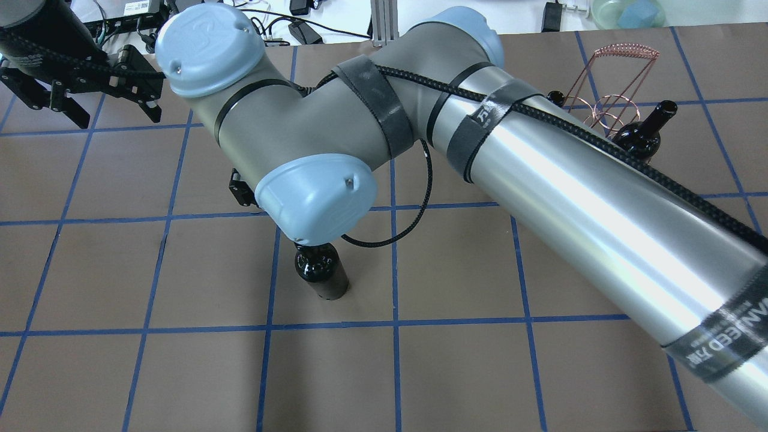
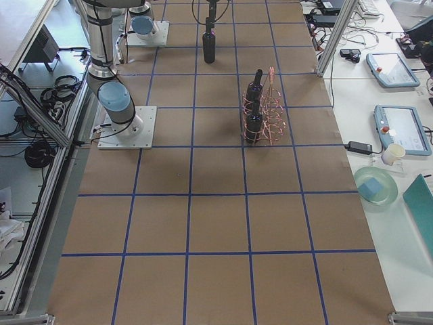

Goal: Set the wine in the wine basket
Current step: 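Reach the right gripper over the standing bottle and grasp its neck, then lift the bottle with the right gripper and carry it to the wire rack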

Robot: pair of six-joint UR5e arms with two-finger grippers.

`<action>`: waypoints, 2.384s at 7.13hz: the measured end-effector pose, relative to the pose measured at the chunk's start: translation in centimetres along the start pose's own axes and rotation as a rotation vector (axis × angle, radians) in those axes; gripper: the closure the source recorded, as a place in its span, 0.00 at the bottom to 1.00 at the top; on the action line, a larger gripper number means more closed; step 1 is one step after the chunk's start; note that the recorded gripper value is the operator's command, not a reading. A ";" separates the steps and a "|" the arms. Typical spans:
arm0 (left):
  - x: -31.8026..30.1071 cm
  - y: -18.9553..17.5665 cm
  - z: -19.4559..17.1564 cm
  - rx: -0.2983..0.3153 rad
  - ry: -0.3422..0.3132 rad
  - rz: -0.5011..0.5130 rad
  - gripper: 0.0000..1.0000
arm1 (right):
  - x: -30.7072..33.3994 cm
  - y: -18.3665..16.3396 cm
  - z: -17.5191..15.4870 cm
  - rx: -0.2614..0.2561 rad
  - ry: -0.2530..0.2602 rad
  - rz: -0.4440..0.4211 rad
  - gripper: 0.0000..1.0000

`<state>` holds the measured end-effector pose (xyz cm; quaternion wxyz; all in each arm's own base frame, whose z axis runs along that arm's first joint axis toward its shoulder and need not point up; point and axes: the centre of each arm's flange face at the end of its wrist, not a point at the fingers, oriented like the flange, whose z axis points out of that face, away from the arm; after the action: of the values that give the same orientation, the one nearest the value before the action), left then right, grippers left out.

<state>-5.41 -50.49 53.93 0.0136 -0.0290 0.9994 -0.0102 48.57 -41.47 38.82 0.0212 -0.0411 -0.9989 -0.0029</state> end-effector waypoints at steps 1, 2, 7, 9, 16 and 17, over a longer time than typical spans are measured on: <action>0.0 0.0 0.0 0.000 0.001 0.000 0.00 | -0.1 0.1 0.4 -0.010 -0.010 0.003 0.08; -0.1 0.1 0.0 0.001 0.001 -0.002 0.00 | -0.3 0.3 0.6 -0.026 -0.029 0.005 0.11; -0.3 0.3 -0.4 0.009 0.000 -0.006 0.00 | -0.5 0.6 1.7 -0.052 -0.043 0.004 0.66; -0.3 0.4 -0.4 0.008 -0.001 -0.006 0.00 | -0.5 0.7 2.0 -0.059 -0.051 0.003 0.81; 0.1 0.7 -0.4 0.003 -0.001 0.002 0.00 | 5.4 -3.2 -1.9 -0.057 -0.085 -0.003 0.82; 0.1 0.7 -0.5 0.003 -0.001 0.003 0.00 | 9.4 -5.0 -3.5 -0.069 -0.072 -0.025 0.82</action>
<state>-5.58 -49.82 54.36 0.0140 -0.0276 0.9995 -0.0117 38.92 -45.72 42.68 -0.0162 -0.0293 -0.9988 -0.0360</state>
